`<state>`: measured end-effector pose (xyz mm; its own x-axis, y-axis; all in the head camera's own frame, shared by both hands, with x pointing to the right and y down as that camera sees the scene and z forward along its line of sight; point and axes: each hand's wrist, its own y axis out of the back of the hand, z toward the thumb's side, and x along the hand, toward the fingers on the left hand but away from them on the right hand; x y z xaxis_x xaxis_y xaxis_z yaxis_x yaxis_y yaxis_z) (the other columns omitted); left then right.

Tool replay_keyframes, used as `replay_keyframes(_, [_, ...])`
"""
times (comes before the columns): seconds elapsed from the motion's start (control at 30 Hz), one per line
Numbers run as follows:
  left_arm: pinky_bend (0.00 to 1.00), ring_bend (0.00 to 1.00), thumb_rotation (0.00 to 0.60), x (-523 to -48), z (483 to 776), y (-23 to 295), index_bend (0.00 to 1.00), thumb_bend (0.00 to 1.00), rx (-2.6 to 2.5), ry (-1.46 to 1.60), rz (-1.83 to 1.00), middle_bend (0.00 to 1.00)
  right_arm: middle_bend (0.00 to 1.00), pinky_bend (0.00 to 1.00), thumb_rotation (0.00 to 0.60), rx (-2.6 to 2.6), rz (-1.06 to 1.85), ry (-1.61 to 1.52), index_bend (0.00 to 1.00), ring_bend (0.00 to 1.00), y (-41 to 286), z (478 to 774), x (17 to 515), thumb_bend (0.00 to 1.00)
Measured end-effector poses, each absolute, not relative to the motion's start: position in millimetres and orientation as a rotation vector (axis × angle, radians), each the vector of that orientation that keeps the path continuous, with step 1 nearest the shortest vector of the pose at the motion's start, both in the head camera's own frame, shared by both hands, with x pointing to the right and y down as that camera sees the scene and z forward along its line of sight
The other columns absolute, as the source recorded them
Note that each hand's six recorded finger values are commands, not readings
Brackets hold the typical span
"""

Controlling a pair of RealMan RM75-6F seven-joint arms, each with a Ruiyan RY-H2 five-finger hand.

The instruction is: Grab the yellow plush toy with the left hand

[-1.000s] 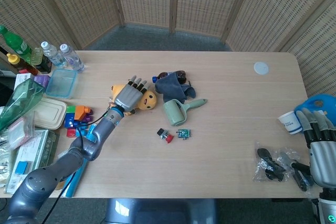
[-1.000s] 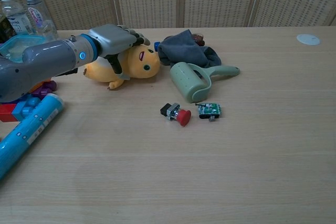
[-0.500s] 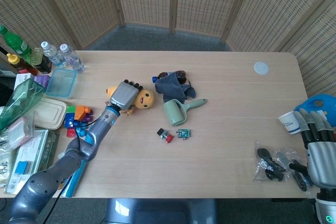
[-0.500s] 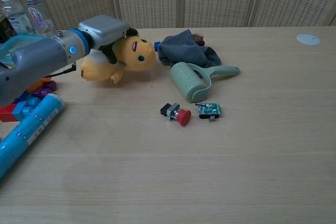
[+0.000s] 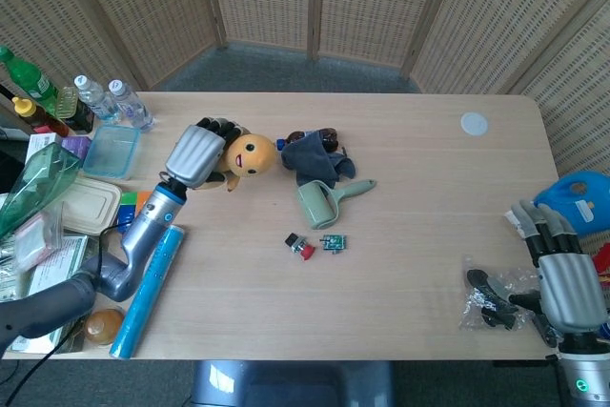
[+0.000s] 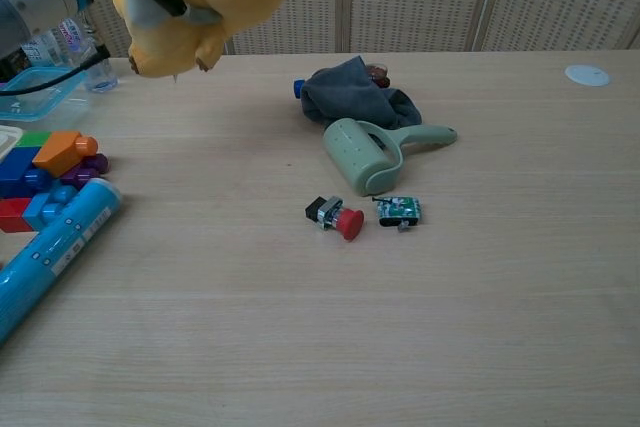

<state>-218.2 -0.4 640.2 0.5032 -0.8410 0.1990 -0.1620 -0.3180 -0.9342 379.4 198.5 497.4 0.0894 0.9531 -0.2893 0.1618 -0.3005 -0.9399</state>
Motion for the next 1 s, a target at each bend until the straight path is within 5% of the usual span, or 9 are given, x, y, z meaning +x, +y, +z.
replay_keyframes(0.37, [0.44,0.30,0.600,-245.7,508.0,-32.3,0.49,0.34,-1.629,0.991,-0.819,0.37,0.00,0.00,0.545,-1.616,1.275,-1.128,0.00,0.00,200.1,507.3,379.3,0.15])
replay_keyframes(1.0, [0.42,0.28,0.600,-221.4,522.6,-47.1,0.49,0.33,-1.668,0.962,-0.848,0.37,0.00,0.00,0.541,-1.582,1.295,-1.151,0.00,0.00,203.8,498.7,388.5,0.15])
